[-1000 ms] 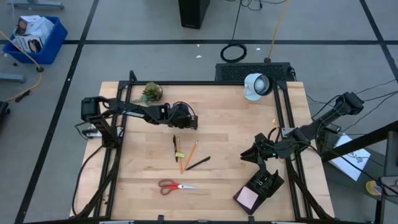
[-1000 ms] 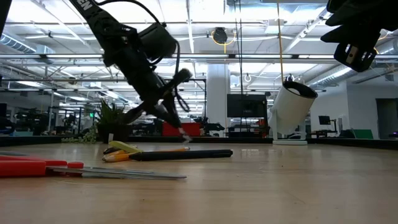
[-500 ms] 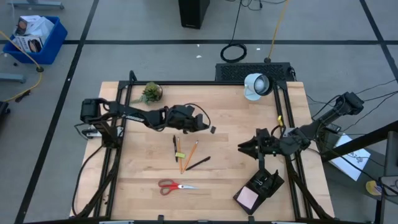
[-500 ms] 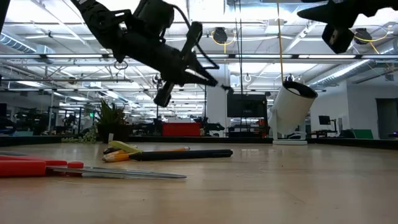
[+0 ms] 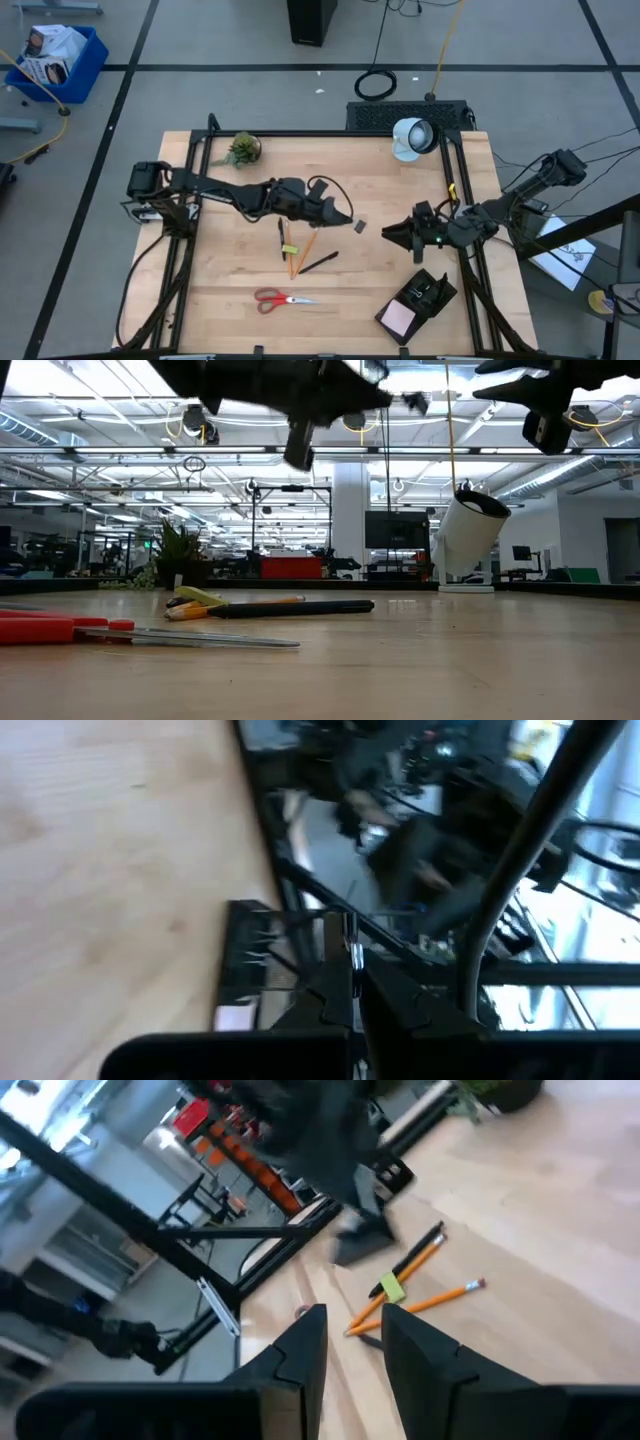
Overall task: Pick and place office supplies into organizer
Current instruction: Put the black clip binder into the desk organizer
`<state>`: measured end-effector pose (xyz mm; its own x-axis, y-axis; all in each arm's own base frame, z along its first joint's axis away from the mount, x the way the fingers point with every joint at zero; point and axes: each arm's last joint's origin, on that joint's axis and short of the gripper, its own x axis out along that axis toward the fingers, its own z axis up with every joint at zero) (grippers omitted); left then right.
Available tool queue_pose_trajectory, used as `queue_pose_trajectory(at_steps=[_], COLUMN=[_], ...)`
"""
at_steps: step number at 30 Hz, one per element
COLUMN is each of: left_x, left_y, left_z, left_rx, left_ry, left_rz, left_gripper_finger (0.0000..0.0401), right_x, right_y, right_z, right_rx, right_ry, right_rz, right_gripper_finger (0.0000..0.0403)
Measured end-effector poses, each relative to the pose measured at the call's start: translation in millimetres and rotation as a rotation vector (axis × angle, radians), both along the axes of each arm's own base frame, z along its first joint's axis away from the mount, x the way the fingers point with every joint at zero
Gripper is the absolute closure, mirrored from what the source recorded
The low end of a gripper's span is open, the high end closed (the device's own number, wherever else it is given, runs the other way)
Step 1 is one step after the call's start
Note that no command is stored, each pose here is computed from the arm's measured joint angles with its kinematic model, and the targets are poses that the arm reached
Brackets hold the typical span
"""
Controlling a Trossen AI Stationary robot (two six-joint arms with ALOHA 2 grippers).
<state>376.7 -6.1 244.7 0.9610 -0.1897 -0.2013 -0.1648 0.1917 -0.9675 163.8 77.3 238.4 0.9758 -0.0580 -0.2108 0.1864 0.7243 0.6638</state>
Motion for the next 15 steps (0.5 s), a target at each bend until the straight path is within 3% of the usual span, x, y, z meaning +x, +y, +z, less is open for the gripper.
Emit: queue_pose_trajectory(at_steps=[10, 15], left_x=[9, 11], left_y=[-6, -6], left_z=[25, 33], left_rx=[0.117, 0.155], left_ry=[0.008, -0.016], left_rz=[-0.038, -0.048], left_gripper_finger=[0.0393, 0.0395], right_x=[-10, -21], right_y=[-4, -9], right_z=[14, 17], right_rx=[0.113, 0.236], right_ry=[-0.080, -0.064], right_rz=[0.065, 0.098], right_gripper_finger=[0.0314, 0.0312])
